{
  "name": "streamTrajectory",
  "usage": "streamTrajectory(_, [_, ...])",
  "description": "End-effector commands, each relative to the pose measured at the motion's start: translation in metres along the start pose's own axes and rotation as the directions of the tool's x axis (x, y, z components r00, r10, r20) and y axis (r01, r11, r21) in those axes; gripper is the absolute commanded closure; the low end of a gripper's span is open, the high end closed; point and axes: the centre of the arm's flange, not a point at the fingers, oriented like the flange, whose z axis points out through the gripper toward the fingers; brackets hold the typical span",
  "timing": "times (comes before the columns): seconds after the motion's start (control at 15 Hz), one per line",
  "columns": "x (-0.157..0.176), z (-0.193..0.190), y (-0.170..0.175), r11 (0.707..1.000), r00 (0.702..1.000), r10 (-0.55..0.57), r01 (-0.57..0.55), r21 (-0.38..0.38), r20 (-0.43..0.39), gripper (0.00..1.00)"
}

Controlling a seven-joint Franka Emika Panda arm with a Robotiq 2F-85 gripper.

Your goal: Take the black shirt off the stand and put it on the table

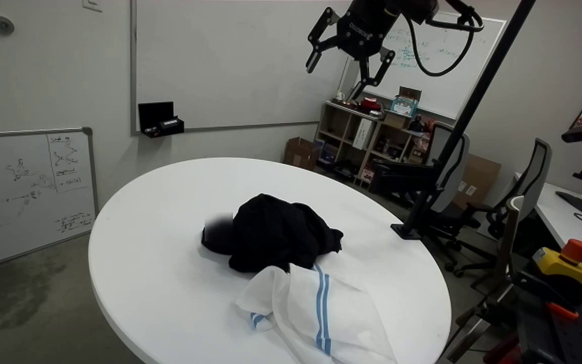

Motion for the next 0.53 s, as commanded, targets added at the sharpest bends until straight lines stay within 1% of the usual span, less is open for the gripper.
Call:
streamTrajectory(0.0, [-0.005, -0.017, 0.006, 0.999, 0.996, -0.002, 0.005, -0.034, 0.094, 0.0])
streamTrajectory(0.07, [-0.007, -0.025, 0.01, 0.998, 0.99, -0.007, 0.015, -0.057, 0.141, 0.0])
streamTrajectory(0.13, [-0.01, -0.034, 0.014, 0.995, 0.978, -0.024, 0.043, -0.088, 0.206, 0.0])
streamTrajectory(0.27, [-0.019, -0.056, 0.022, 0.985, 0.951, -0.073, 0.116, -0.126, 0.3, 0.0])
streamTrajectory(0.33, [-0.021, -0.025, 0.013, 0.992, 0.972, -0.04, 0.066, -0.105, 0.233, 0.0])
streamTrajectory(0.4, [-0.023, -0.036, 0.016, 0.989, 0.962, -0.057, 0.09, -0.114, 0.265, 0.0])
streamTrajectory(0.47, [-0.024, -0.046, 0.017, 0.988, 0.958, -0.067, 0.102, -0.114, 0.279, 0.0])
